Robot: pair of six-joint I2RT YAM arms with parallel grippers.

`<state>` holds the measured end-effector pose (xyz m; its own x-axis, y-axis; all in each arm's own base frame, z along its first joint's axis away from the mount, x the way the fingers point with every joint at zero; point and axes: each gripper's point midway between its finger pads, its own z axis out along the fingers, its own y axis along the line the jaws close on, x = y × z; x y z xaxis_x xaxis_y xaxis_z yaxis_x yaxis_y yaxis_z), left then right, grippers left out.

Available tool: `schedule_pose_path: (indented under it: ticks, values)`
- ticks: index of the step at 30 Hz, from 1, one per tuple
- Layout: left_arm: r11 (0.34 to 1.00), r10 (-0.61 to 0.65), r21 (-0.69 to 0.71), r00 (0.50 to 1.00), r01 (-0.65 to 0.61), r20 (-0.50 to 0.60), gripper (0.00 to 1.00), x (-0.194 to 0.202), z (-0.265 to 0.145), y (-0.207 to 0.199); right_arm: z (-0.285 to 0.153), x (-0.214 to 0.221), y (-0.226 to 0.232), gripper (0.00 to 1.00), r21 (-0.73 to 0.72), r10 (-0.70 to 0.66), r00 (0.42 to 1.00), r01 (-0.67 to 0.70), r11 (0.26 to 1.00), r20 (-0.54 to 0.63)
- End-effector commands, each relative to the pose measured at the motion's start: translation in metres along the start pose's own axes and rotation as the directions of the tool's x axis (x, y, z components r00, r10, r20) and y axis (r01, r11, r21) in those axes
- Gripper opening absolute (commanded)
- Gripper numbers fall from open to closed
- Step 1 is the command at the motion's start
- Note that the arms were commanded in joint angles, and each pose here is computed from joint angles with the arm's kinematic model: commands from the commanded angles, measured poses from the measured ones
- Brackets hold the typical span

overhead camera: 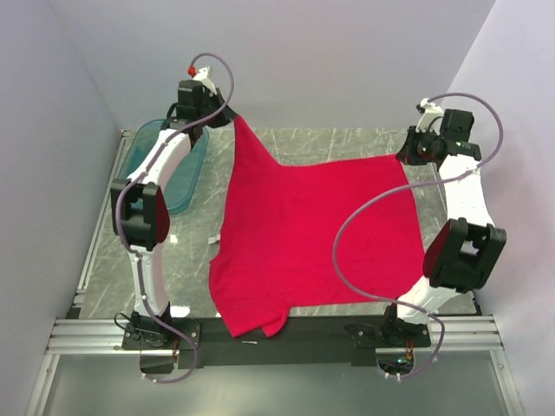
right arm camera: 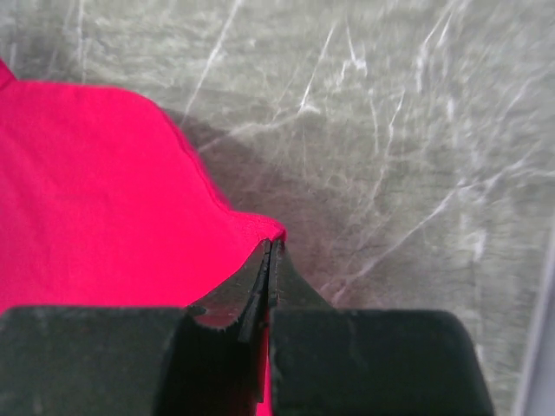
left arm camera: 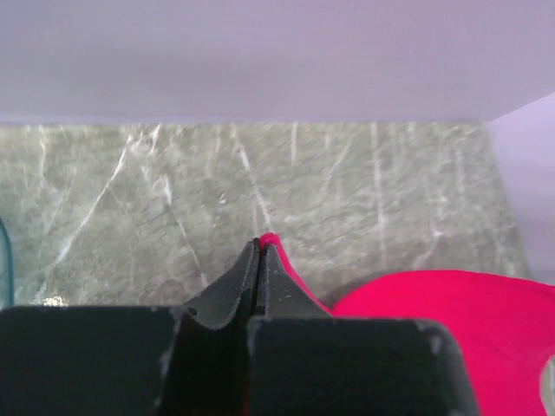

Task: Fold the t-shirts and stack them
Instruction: Flatten the tshirt out

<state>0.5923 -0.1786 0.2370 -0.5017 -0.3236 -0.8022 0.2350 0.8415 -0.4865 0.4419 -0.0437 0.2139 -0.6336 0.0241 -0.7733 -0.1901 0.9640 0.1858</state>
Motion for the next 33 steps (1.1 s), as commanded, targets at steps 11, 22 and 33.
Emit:
schedule_pose_path:
  ticks: [11,22,33]
  values:
    - [0.963,0.171,0.077,0.806,-0.259,0.567,0.00,-0.188,-0.249,-0.144,-0.267,-0.169,0.082,0.00,0.310,-0.400,0.808,0.284,0.907,0.433]
    - [0.942,0.044,0.062,0.305,-0.329,0.951,0.00,-0.251,-0.544,-0.230,-0.500,-0.178,0.173,0.00,0.537,-0.532,0.367,0.098,0.838,0.763]
    - [0.951,0.055,0.057,0.348,-0.304,0.936,0.00,-0.234,-0.531,-0.216,-0.511,-0.168,0.160,0.00,0.584,-0.547,0.367,0.012,0.812,0.752]
